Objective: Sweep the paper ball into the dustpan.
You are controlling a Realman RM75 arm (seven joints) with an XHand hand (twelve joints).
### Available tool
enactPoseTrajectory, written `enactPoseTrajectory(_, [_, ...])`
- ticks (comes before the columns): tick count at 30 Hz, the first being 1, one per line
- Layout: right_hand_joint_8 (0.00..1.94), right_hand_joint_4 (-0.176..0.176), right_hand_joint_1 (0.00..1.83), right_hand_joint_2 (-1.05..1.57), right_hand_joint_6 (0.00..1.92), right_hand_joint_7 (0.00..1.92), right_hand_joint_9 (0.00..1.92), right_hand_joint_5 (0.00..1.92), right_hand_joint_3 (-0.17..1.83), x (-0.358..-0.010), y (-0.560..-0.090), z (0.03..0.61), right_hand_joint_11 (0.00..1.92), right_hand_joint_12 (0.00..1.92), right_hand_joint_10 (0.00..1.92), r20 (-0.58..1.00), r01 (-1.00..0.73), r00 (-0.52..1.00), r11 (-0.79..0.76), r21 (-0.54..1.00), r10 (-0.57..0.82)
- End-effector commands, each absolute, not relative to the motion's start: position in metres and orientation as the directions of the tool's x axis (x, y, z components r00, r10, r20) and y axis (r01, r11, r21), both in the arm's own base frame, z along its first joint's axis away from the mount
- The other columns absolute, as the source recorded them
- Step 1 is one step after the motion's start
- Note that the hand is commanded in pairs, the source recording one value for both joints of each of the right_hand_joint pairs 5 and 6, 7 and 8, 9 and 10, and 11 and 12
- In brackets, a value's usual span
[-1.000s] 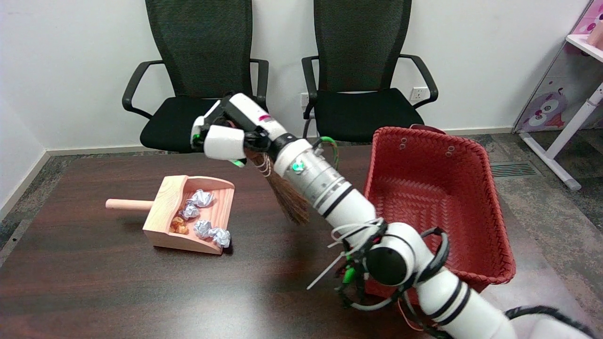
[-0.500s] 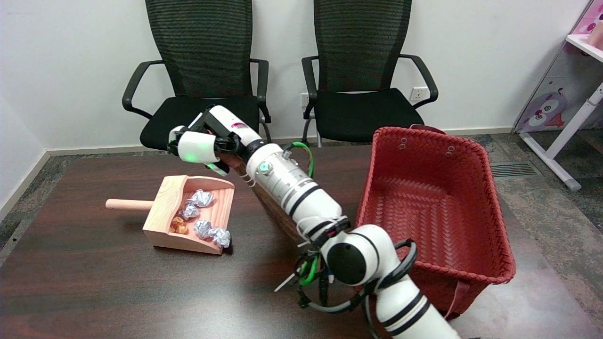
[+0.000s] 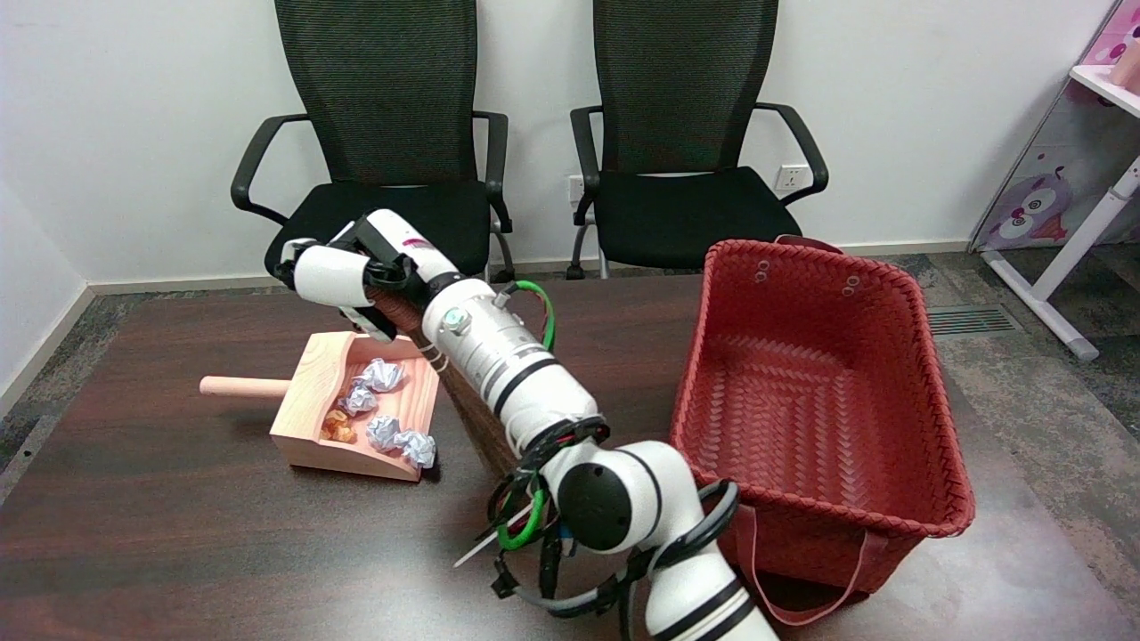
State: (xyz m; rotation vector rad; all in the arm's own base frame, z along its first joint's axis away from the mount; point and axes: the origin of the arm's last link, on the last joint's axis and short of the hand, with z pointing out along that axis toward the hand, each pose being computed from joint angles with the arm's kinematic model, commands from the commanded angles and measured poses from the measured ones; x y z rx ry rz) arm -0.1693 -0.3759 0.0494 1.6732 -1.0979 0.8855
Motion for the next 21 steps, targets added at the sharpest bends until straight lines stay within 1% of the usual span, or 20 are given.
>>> enactPoseTrajectory(1, [1.92, 0.034, 0.83, 1.57, 1.92, 1.92, 1.92, 1.92, 1.83, -0.182, -0.36, 0.036, 1.92, 1.92, 1.92, 0.952, -0.954, 0.272, -0.17, 0.248, -0.139])
enactPoseTrajectory(14, [1.92, 0.028, 0.85, 1.57, 1.92, 1.92, 1.92, 1.92, 1.83, -0.202, -0.355, 0.045, 1.92, 1.92, 1.92, 0.957, -0.963, 0.261, -0.106, 0.248, -0.124])
enactPoseTrajectory(21, [1.92, 0.03, 0.85, 1.57, 1.92, 1.92, 1.92, 1.92, 1.83, -0.203, -0.352, 0.04, 1.92, 1.92, 1.92, 0.956, -0.963, 0.261, -0.104, 0.248, -0.135])
